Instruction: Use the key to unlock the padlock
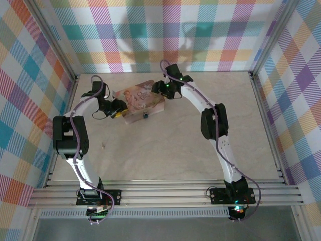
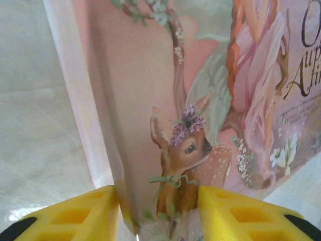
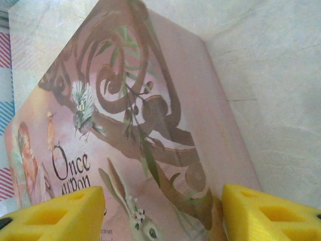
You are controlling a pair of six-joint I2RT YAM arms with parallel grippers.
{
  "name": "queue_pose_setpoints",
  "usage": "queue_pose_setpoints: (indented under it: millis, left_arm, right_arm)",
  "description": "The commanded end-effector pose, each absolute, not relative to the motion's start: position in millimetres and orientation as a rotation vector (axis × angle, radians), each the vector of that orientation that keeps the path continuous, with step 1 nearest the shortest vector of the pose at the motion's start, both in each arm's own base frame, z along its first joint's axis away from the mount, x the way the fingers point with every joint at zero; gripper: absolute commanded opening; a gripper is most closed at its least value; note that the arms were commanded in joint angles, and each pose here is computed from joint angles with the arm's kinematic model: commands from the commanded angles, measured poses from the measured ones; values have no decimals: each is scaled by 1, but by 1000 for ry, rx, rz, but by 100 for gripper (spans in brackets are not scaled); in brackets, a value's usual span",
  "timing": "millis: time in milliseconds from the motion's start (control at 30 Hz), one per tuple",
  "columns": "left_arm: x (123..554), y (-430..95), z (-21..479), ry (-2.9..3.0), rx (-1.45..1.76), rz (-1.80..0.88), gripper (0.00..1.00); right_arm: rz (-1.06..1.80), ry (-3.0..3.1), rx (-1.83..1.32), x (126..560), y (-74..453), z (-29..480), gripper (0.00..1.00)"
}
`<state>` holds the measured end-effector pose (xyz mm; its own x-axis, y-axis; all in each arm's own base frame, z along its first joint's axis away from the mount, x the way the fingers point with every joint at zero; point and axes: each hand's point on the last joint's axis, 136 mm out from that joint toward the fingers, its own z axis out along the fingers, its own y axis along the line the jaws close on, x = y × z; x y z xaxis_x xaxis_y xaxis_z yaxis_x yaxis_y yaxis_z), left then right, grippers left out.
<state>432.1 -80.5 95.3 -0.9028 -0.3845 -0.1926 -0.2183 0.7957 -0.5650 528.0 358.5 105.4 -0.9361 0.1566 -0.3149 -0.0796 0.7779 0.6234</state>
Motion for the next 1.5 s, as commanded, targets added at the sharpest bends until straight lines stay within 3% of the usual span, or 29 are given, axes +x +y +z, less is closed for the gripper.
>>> queue_pose_setpoints:
  millis: [0,200,300,433,633,767,1000,1133,1467]
  left_arm:
    - [454,-83,106,2594,-428,-807,45]
    - [472,-79,116,2556,-441,-787,46]
    - [471,-72,122,2570,-445,-724,50]
    - [458,-51,130,2585,-487,-575,67]
    - [420,-7,151,2564,-566,-344,88]
    - [371,30,147,2592,-699,-157,94]
    - [284,40,97,2711,-960,-195,89]
    - [254,22,67,2790,-1013,-297,77]
    - [246,23,50,2847,-994,-242,51]
  right_arm:
    - [1127,2642,-58,483,401,133,63]
    - [1004,2667,-33,474,380,130,64]
    - [940,2666,-50,474,372,137,70]
    - [885,2638,-74,478,361,155,80]
    - [880,2615,-43,478,340,181,86]
    - [866,2617,-62,463,329,189,87]
    - [858,2634,-12,420,303,173,88]
    - [887,2664,62,395,291,153,87]
    - [942,2697,62,374,294,140,87]
